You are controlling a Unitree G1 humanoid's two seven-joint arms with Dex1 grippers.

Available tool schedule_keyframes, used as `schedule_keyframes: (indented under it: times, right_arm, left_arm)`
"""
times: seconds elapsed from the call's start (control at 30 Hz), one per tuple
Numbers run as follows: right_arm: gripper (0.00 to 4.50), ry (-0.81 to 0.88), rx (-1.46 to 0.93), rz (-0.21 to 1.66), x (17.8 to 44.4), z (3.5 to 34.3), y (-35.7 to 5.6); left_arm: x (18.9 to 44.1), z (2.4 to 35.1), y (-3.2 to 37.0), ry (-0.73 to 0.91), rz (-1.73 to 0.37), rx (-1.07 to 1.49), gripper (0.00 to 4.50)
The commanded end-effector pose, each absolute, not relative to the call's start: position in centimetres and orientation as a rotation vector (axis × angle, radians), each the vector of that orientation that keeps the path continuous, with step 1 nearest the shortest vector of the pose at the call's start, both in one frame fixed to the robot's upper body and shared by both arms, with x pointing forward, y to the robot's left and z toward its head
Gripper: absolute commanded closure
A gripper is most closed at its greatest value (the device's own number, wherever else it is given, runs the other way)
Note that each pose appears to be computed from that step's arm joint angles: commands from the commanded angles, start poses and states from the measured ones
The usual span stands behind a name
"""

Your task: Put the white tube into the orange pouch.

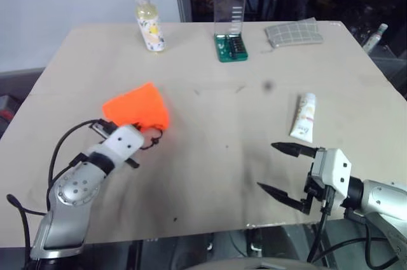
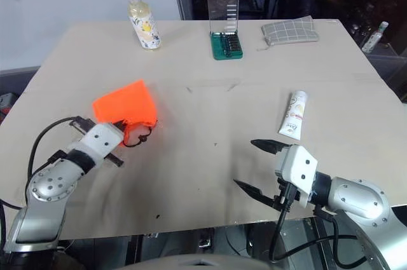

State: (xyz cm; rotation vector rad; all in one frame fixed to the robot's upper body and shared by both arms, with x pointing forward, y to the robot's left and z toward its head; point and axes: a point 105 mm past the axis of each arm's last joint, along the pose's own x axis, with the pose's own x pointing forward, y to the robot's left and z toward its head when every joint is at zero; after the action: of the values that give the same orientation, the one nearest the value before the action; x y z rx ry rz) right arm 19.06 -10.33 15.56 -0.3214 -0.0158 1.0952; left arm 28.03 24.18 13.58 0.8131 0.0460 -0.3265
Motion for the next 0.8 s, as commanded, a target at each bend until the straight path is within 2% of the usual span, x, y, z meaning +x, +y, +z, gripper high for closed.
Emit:
schedule_keyframes:
  times: [0.03, 0.23, 0.43, 0.63, 0.73, 0.8]
  right_arm:
    - [0.0, -0.059, -0.334, 1.097, 19.0, 16.2, -10.0]
    - [0.0, -0.051, -0.337, 1.06, 19.9, 15.9, -10.1]
    - [0.0, 0.033, -0.31, 0.922, 23.2, 15.1, -11.2]
    - [0.0, 0.044, -0.317, 0.617, 27.8, 14.8, -13.3]
    - [0.0, 0.173, -0.361, 0.376, 29.6, 13.3, -15.5]
    - [0.0, 0.241, -0.307, 0.228, 30.6, 12.7, -17.0]
  left_arm:
    - [28.2, 15.8, 22.9, -0.001, -0.421, 0.735, 4.48]
    - [29.7, 17.3, 21.0, 0.165, -0.661, 0.288, 4.48]
    - [30.1, 19.5, 20.1, 0.363, -0.822, -0.056, 4.48]
    - [30.1, 20.4, 19.6, 0.456, -0.867, -0.182, 4.48]
    - [30.8, 20.8, 19.0, 0.437, -0.859, -0.163, 4.48]
    - [31.0, 21.0, 18.4, 0.429, -0.866, -0.153, 4.48]
